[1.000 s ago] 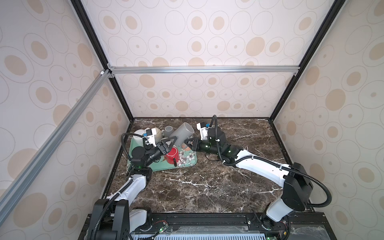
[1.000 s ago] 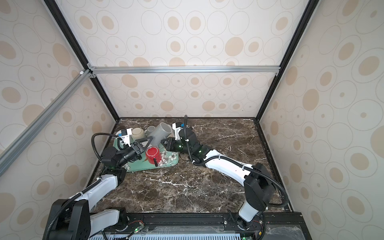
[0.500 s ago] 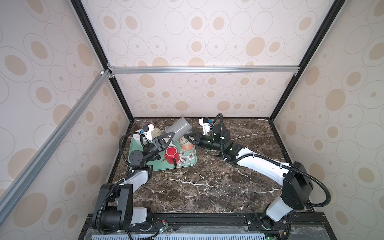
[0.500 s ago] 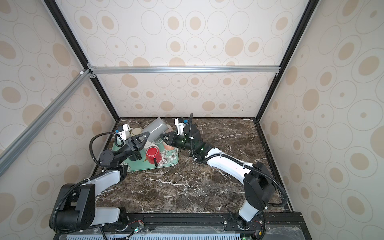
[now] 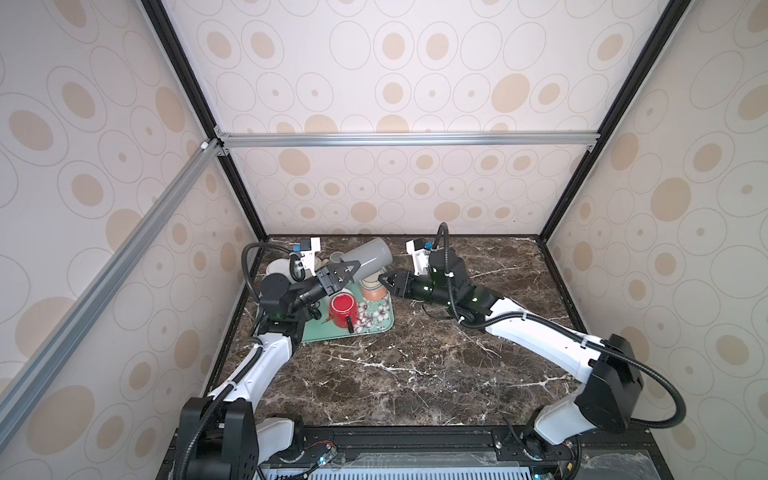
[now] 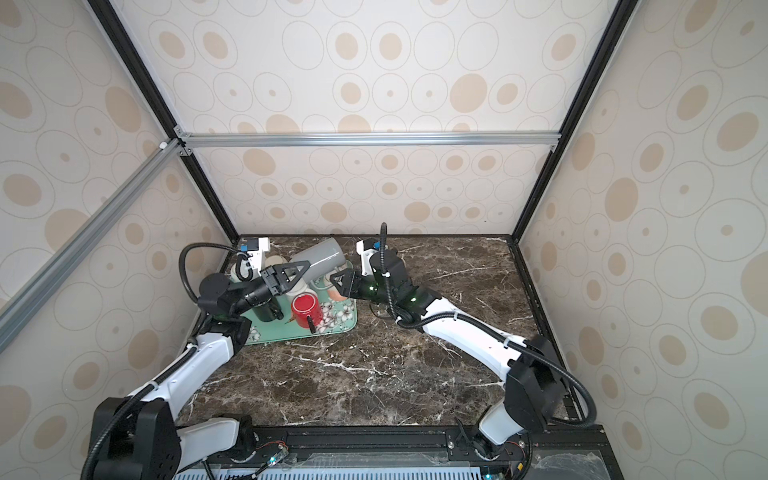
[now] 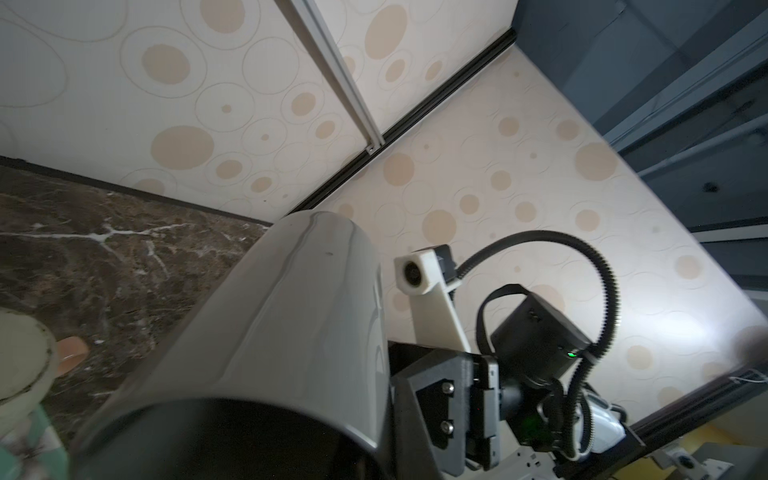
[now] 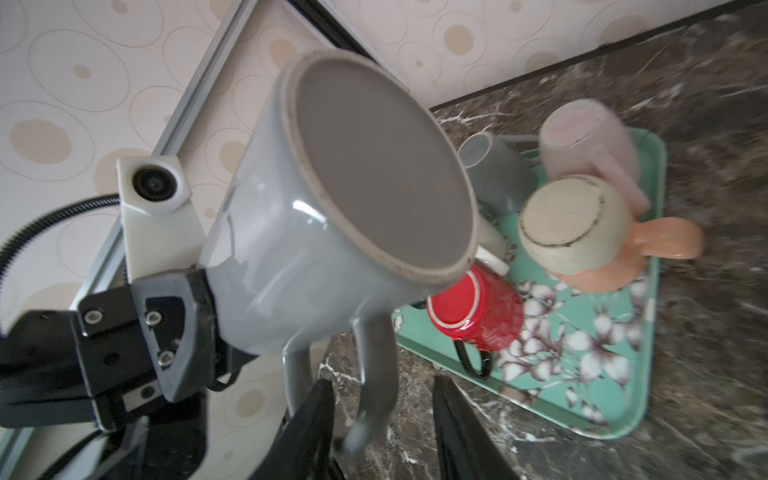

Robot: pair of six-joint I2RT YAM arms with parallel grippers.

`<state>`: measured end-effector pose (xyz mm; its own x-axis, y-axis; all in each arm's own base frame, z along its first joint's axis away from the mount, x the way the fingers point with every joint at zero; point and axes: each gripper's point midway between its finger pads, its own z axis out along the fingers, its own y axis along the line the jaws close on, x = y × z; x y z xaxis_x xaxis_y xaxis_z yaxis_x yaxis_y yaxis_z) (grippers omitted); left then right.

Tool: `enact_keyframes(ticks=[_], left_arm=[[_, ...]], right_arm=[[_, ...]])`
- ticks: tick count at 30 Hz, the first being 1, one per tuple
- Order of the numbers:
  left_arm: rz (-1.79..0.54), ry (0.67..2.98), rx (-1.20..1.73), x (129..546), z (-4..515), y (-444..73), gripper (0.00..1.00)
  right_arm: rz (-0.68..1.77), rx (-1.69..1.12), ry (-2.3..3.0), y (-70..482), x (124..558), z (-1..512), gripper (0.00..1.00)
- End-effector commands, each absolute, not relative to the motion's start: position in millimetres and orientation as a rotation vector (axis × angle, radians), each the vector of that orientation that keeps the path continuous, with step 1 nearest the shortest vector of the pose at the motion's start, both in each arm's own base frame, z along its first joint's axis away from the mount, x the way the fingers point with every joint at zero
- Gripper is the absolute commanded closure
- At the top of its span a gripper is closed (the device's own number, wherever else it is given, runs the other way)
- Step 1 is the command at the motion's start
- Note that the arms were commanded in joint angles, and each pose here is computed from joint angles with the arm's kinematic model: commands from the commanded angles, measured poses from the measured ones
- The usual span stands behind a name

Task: Turn the mug right side up

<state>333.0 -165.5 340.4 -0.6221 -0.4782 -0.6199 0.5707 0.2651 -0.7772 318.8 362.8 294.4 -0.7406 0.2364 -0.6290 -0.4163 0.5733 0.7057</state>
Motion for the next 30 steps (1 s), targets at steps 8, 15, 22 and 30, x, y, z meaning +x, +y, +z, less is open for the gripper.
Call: enact_keyframes(ticks=[8, 15, 22, 30], left_arm=[[-1.083, 1.840, 0.263, 368.2, 348.5, -181.5, 1.00], [-1.021, 1.910, 0.315, 388.6, 339.1, -218.3, 1.00], [-0.963, 2.039, 0.415, 404.3, 311.7, -266.6, 1.00], [-0.787, 2.216, 0.638, 434.2, 268.2, -324.8, 1.00]], right_arm=[[0.674, -0.097, 2.272, 259.2, 301.8, 236.9, 0.54], [0.596, -0.078, 2.345, 222.3, 292.2, 218.6, 0.53], [0.564, 0.003, 2.367, 186.4, 295.6, 204.1, 0.52], [0.476, 0.140, 2.428, 142.9, 304.0, 181.9, 0.52]])
